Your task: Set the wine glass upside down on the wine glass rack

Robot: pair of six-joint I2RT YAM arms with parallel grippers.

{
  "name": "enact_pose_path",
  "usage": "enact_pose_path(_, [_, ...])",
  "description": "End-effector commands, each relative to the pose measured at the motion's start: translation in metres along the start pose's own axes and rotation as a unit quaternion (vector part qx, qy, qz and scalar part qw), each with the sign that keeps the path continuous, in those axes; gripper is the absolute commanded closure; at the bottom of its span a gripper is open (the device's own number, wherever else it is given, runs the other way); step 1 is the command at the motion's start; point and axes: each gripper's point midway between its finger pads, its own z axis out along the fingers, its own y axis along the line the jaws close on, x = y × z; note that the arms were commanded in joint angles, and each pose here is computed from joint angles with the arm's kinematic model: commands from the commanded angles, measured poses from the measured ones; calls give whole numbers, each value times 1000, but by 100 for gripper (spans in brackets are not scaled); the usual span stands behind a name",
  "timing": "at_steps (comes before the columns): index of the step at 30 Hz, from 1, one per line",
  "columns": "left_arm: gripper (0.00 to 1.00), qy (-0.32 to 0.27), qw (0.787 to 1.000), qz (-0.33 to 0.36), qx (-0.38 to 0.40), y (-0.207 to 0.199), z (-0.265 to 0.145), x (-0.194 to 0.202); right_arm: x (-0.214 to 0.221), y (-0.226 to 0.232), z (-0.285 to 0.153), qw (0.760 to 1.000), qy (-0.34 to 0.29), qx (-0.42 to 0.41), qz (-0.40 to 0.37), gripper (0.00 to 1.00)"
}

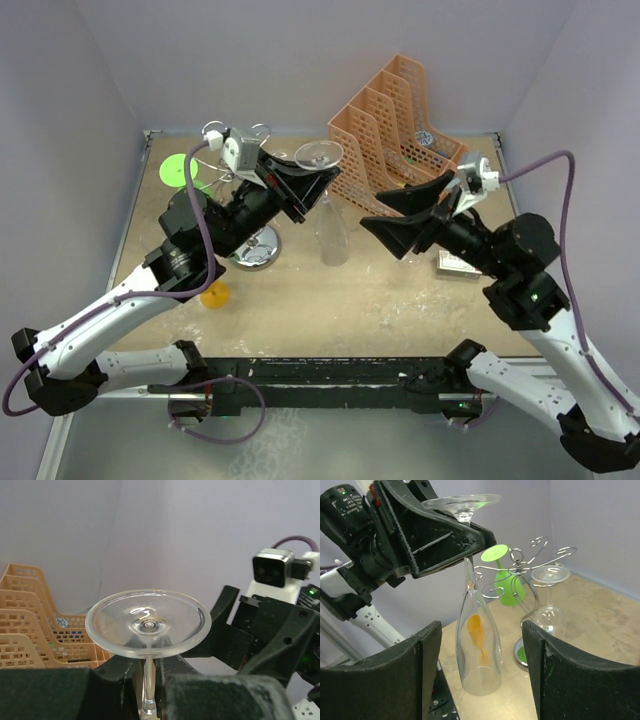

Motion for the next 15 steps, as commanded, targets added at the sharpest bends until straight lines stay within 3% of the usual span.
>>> enact_pose_path(1, [100,-7,997,35,70,-23,-11,-9,-7,20,14,997,-15,-69,9,34])
enact_pose_path(15, [100,18,994,19,107,-32,-1,17,23,21,45,990,4,-128,62,46])
